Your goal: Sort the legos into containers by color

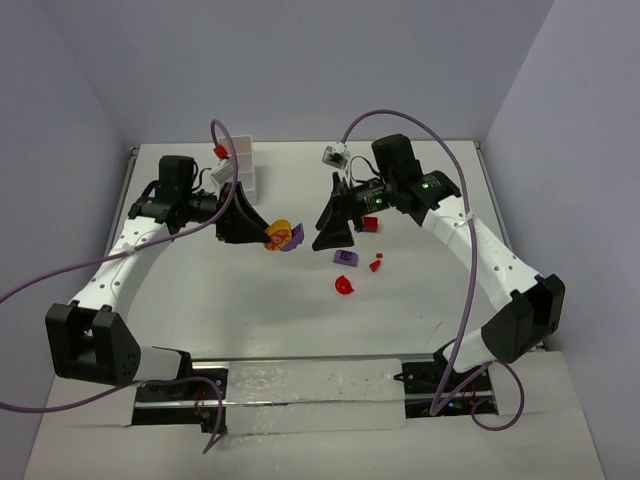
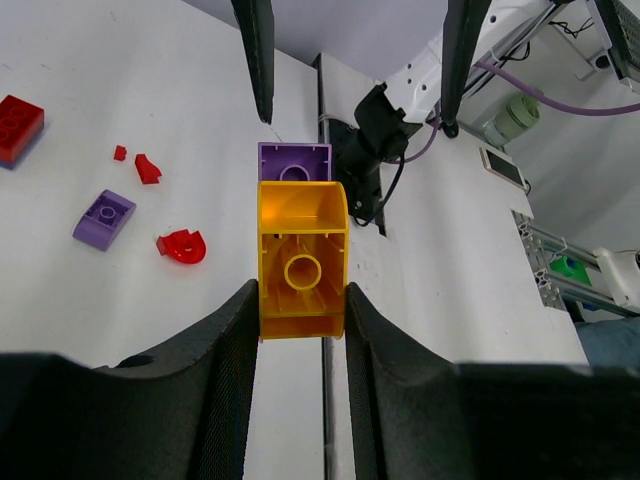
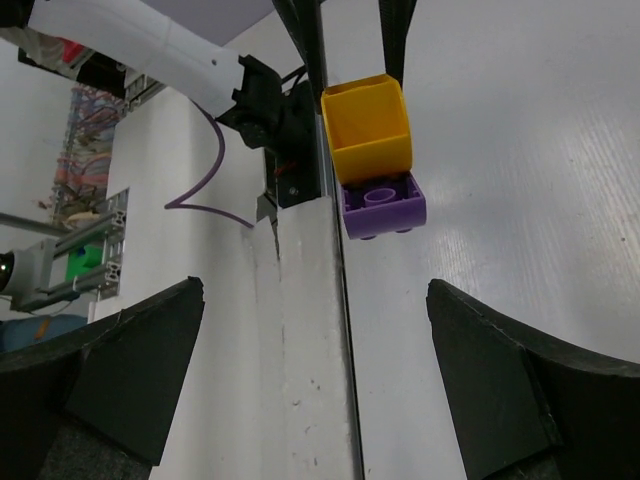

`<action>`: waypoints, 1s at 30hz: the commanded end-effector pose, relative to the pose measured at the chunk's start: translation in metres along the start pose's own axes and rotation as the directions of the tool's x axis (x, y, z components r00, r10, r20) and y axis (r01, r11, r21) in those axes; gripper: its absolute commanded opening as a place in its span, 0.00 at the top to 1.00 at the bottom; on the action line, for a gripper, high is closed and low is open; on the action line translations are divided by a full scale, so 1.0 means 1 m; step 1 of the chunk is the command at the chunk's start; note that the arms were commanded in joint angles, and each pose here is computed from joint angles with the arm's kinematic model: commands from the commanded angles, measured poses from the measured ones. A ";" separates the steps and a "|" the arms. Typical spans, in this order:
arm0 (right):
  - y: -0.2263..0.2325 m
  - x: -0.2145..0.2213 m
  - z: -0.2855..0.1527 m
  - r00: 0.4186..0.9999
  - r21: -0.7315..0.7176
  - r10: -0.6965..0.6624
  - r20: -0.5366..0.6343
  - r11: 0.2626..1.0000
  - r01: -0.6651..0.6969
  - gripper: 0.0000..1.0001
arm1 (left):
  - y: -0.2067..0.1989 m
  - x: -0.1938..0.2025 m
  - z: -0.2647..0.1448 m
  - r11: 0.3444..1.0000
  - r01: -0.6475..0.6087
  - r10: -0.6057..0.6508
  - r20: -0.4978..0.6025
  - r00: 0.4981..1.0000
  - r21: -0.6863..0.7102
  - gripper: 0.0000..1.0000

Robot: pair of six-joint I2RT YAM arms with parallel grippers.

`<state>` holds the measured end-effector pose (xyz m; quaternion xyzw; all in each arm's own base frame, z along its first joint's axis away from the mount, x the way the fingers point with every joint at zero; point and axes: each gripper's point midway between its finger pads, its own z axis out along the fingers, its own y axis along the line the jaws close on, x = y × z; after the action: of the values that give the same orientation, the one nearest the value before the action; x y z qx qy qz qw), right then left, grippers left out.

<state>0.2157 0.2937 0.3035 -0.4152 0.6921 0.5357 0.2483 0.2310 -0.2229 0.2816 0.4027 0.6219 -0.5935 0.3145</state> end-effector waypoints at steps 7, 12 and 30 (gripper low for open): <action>-0.016 -0.028 0.013 0.996 0.089 -0.086 0.025 0.993 0.084 0.06 | -0.016 -0.011 -0.001 0.997 -0.046 0.046 0.011 0.999 0.059 1.00; -0.016 -0.031 0.021 0.995 0.089 -0.102 0.015 0.991 0.101 0.14 | -0.015 -0.009 0.001 0.997 -0.024 0.024 -0.001 1.000 0.075 1.00; -0.006 -0.013 0.042 0.986 0.046 -0.152 -0.067 0.987 0.155 0.53 | -0.013 -0.004 0.002 0.991 -0.012 0.013 -0.007 1.000 0.130 1.00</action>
<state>0.2273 0.3300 0.2805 -0.4601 0.7004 0.4766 0.2657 0.2252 -0.2230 0.2743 0.4163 0.6137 -0.6160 0.2658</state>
